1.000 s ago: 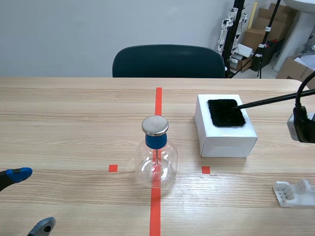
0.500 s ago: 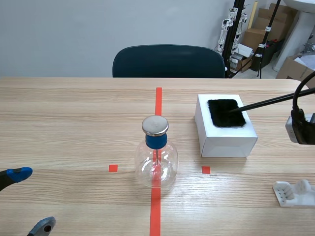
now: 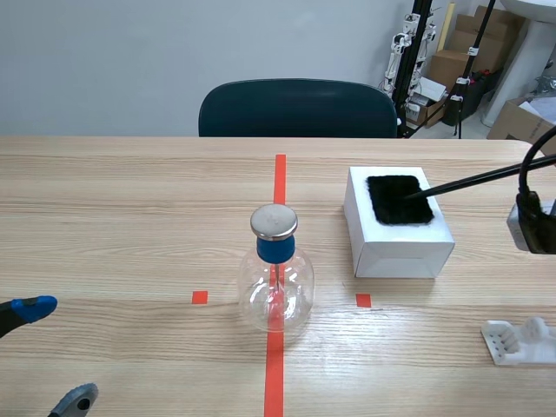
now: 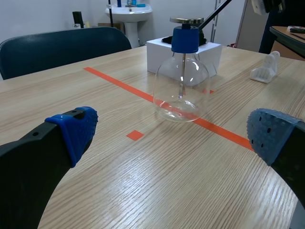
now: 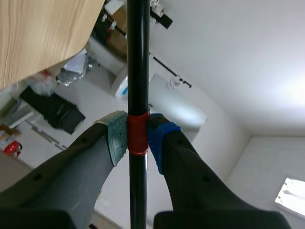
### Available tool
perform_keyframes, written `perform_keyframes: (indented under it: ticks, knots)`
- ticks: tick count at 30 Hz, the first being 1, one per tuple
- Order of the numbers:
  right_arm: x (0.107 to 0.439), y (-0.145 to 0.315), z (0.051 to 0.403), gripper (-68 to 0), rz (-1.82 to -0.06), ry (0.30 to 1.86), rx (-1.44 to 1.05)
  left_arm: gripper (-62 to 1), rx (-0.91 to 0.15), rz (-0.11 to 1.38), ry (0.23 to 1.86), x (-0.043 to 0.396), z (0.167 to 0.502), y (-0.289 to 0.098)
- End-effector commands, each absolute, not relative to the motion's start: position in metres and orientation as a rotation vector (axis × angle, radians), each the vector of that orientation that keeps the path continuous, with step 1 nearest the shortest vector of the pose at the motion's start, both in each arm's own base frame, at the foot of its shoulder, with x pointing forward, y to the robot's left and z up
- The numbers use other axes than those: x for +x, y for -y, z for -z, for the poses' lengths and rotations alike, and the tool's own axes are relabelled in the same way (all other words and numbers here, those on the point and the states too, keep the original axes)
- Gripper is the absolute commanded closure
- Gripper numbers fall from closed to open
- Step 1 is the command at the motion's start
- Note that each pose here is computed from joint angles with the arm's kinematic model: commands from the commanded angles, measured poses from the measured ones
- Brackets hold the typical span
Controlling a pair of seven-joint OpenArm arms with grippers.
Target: Do the electroscope experiment. rub the rod on the fur
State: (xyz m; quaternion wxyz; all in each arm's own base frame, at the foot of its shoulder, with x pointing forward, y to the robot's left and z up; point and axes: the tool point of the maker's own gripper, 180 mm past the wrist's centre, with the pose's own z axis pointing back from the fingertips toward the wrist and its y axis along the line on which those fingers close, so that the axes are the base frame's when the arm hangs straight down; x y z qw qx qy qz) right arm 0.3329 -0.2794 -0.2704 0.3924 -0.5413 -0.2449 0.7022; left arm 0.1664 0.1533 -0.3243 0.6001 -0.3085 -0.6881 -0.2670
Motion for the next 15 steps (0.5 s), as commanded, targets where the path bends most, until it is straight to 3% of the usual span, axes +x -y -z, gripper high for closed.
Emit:
perform_keyframes:
  ticks: [1, 7, 15]
  knots:
    - [0.338, 0.277, 0.261, 0.0, -1.812, 0.638, -1.4, -62.3, -0.711, 0.615, 1.615, 0.168, 0.319, -0.158]
    - [0.333, 0.255, 0.276, 0.0, -1.928, 0.714, -1.275, -62.3, -0.711, 0.615, 1.615, 0.168, 0.319, -0.158]
    - [0.337, 0.278, 0.262, 0.0, -1.809, 0.631, -1.395, -62.3, -0.711, 0.615, 1.615, 0.168, 0.319, -0.158]
